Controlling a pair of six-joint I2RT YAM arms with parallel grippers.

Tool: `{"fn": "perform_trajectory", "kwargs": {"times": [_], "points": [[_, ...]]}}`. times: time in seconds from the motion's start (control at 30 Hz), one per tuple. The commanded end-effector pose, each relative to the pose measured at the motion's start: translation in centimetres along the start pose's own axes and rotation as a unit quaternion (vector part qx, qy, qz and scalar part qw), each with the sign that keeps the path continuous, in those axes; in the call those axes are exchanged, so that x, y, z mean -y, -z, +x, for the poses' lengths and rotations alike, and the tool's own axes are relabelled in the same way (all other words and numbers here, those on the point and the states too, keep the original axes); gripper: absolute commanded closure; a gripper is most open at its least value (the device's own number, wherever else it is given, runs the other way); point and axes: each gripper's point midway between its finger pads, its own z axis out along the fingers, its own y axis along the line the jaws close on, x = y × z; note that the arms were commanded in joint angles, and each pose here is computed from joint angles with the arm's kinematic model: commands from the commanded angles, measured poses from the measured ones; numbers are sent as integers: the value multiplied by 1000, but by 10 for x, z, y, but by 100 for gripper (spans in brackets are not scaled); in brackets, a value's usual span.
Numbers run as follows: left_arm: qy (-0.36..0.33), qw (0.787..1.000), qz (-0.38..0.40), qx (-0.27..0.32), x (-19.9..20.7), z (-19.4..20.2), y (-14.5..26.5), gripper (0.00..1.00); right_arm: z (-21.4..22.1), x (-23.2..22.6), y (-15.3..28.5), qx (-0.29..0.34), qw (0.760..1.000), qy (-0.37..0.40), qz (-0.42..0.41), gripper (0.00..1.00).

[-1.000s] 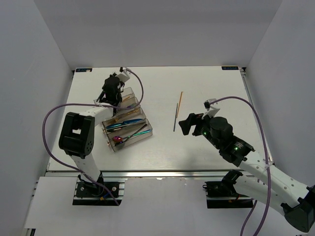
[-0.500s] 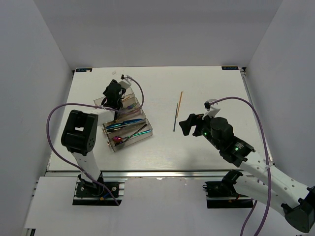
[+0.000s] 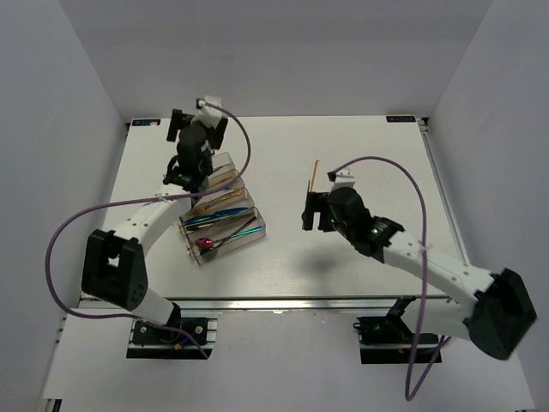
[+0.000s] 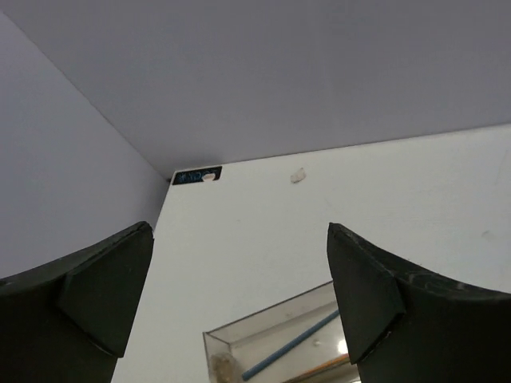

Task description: Sort the eating utensils into containers

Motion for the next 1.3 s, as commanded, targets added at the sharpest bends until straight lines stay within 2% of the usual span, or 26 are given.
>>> {"fn": "perform_trajectory", "kwargs": {"times": [0.0,0.03,0.07,0.1,0.17,0.2,0.27,0.3,0.33,0.37,0.4,0.43,0.5,0.53,0.57,0.73,0.9,1.03,1.27], "points": [[149,987,-60,-29,-48,-62,19,2,-31,8,-20,3,995,-33,89,11],[167,983,-62,-54,-50,-60,24,2,-24,15,-24,-20,993,-26,115,11],[233,968,-67,-66,-51,-64,31,2,-14,20,-39,-43,989,-19,142,11],[234,964,-63,-110,-50,-50,45,2,-33,21,-44,-29,986,-30,160,11],[274,948,-45,-153,-44,-28,74,2,-36,31,-67,-53,983,-36,173,11],[295,943,-38,-149,-48,-35,84,2,-38,36,-75,-63,982,-45,172,12],[300,937,-23,-177,-39,-2,107,2,-35,49,-97,-88,980,-61,170,23],[324,934,-2,-150,-45,-11,125,2,-50,59,-107,-83,980,-82,163,26],[309,935,7,-172,-34,22,136,2,-55,65,-115,-83,980,-85,161,35],[298,940,17,-168,-33,31,144,2,-49,73,-132,-94,978,-86,163,39],[308,941,20,-139,-42,26,155,2,-51,81,-141,-102,978,-92,159,42],[291,943,20,-158,-34,53,161,2,-72,79,-150,-90,980,-88,154,48],[271,949,10,-160,-40,68,170,2,-55,96,-172,-131,971,-79,185,49],[265,950,6,-167,-40,76,172,2,-77,92,-182,-115,974,-76,181,52],[267,947,3,-178,-37,85,175,2,-61,99,-197,-138,970,-67,190,53],[280,938,67,-191,-10,93,182,2,-62,109,-226,-141,966,-55,211,56],[282,933,96,-203,3,98,185,2,-61,118,-242,-139,962,-51,228,59],[283,932,99,-201,4,97,186,2,-48,131,-244,-158,952,-45,260,66],[285,932,109,-196,5,94,188,2,-17,147,-243,-203,943,-71,255,78]]}}
